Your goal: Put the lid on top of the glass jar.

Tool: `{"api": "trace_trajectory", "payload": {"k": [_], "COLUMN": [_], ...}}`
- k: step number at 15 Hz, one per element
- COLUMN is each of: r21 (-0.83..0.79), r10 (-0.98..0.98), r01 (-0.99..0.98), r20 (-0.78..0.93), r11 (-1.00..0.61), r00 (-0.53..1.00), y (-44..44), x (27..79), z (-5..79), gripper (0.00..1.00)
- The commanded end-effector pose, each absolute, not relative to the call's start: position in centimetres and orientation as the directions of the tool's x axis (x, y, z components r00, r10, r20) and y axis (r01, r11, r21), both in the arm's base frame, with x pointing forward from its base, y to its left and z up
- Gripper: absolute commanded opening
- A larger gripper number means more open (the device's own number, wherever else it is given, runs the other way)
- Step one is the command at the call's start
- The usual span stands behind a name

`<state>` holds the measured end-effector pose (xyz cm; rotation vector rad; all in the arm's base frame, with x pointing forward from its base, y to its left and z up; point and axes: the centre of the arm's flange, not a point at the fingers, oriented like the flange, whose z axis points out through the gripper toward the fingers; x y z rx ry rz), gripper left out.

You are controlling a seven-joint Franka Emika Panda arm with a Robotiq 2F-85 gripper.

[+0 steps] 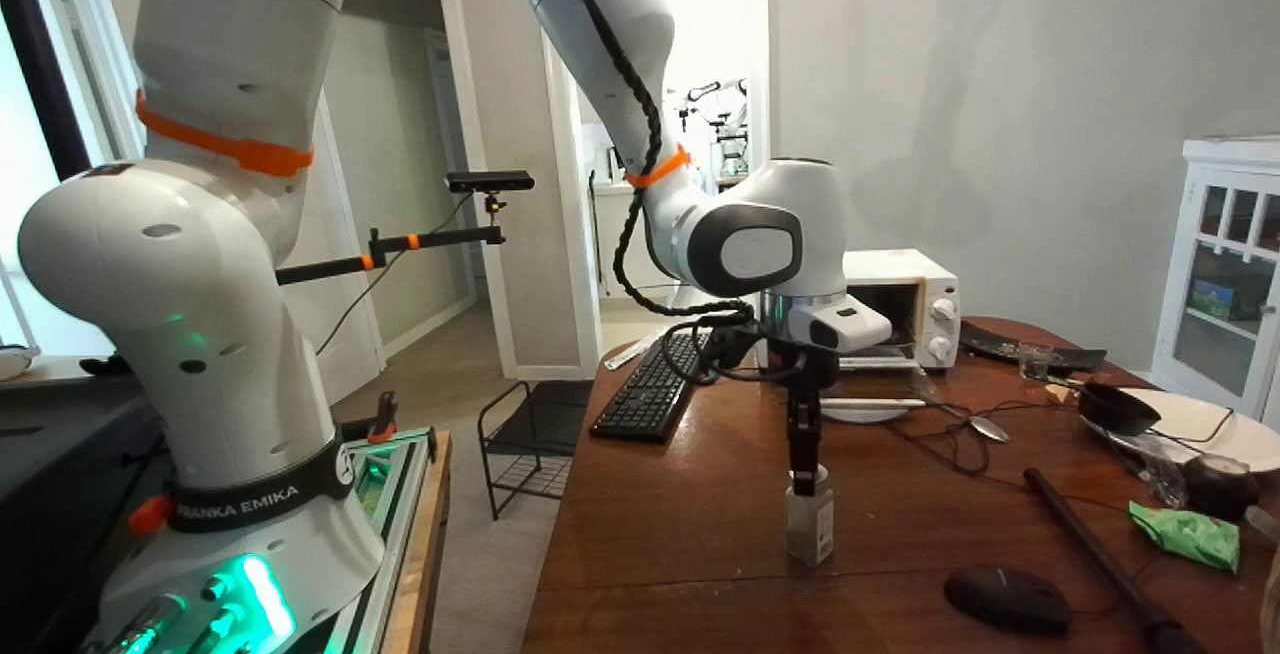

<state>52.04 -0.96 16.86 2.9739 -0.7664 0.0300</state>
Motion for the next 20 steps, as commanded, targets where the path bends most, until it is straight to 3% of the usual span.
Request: {"api": "trace_trajectory", "payload": {"k": [1,3,7,9,15,20], "r21": [0.069,0.074,0.103,0.195,0.459,0.526], "r10": [-0.496,-0.500,-0.505,-0.498,-0.231,0.084], "r01": [-0.495,-0.499,-0.502,-0.483,-0.226,0.047], "r20": [0.002,-0.001,-0.004,-0.038,0.047,0.047], "r11": [-0.866,-0.864,-0.859,-0.854,-0.859,-0.849], "r00": [0.868,0.866,0.863,0.866,0.972,0.995], "y": [-1.1,-1.2,-1.0,-0.5,3.3,5.0], "x": [51.9,51.8,51.9,51.9,50.3,50.2], "z": [15.7,15.6,16.7,17.9,20.9,21.2], "gripper": [0.91,1.00,1.00,1.00,1.00,1.00]}}
